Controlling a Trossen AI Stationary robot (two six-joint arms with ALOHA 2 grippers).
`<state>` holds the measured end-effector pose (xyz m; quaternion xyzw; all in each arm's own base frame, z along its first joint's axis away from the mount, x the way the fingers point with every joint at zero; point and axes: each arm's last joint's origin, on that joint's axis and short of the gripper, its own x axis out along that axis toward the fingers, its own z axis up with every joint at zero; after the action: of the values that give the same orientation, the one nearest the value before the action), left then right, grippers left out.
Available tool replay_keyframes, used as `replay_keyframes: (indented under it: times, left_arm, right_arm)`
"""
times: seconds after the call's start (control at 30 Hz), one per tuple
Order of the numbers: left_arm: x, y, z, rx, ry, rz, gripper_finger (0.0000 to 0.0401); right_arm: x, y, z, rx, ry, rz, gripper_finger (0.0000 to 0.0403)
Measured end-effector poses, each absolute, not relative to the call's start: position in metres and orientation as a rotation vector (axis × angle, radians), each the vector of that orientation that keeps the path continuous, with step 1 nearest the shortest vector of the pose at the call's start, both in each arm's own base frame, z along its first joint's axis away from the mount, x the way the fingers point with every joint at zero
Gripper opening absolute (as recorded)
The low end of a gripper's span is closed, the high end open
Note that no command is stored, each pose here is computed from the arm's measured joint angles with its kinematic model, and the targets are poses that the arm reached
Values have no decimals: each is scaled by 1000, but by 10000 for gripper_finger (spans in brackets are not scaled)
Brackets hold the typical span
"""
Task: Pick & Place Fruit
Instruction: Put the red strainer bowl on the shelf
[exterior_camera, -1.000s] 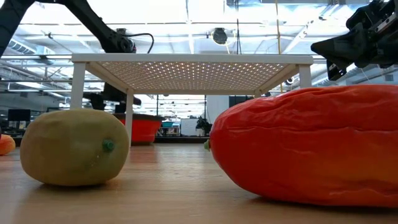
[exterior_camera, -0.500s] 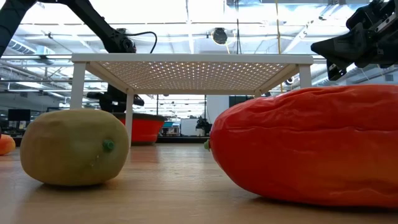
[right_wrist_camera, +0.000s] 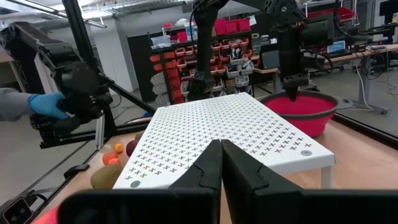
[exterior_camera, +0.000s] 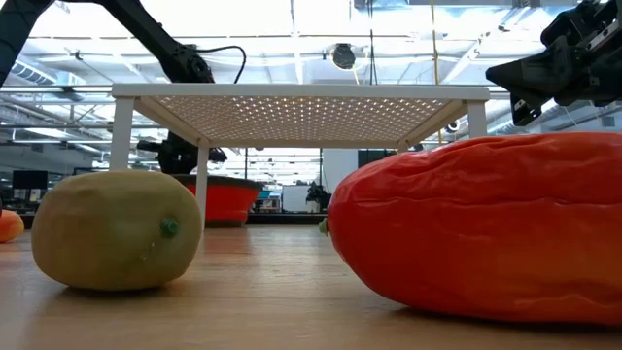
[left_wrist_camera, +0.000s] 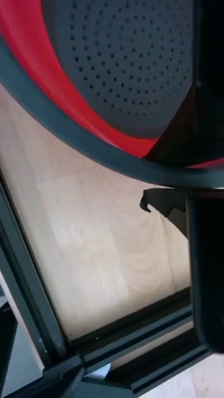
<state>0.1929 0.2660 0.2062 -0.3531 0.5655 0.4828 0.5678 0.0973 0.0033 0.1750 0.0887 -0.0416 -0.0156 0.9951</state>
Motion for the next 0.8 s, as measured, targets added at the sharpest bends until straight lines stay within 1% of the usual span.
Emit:
replay_keyframes:
  times: [0.07,0.27,0.4,0.63,0.8]
  left_arm:
    - [191,264,213,-823,1308,1137,13]
    - [182,254,246,-793,1183,1198,13]
    - [173,242,273,-779,1074,1220,6]
    - [151,212,322,-785,845,1248,5]
    - [136,189,349,-809,688,1218,5]
  right_arm:
    - [97,3,175,178,-84,-31,0]
    - [97,3,175,178,-84,-31,0]
    - [97,3,175,178,-84,-31,0]
    - [97,3,175,178,-84,-31,0]
    - [97,3,175,178,-84,-31,0]
